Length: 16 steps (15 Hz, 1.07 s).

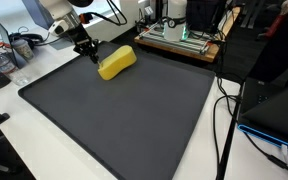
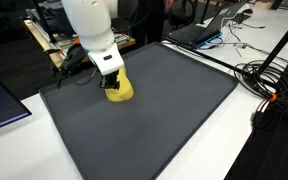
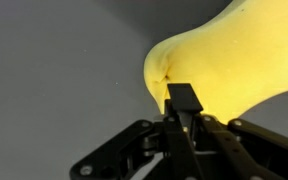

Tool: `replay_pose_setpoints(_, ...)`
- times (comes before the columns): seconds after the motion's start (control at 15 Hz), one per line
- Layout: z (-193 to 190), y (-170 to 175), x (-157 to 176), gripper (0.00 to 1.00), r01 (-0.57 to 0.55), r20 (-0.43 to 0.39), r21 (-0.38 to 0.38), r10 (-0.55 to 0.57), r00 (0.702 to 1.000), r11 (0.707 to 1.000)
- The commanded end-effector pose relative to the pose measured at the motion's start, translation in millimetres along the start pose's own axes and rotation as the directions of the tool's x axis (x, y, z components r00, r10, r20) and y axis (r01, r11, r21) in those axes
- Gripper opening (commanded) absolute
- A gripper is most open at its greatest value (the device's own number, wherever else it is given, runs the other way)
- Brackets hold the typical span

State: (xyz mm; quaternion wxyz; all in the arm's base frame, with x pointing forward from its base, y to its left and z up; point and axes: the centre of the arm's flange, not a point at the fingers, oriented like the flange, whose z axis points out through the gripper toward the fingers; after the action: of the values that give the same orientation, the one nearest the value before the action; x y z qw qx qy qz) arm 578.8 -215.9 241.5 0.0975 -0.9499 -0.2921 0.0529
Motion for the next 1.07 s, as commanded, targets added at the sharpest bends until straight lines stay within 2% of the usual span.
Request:
replay_pose_setpoints(0.0,-7.1,-8.7,-14.2,0.03,0.011,0.009,0.017,-0.011,1.0,1.0)
replay_pose_setpoints(1.0,-79.7,-39.5,-22.3,0.03,0.026,-0.045,-0.055,-0.029,0.999,0.998)
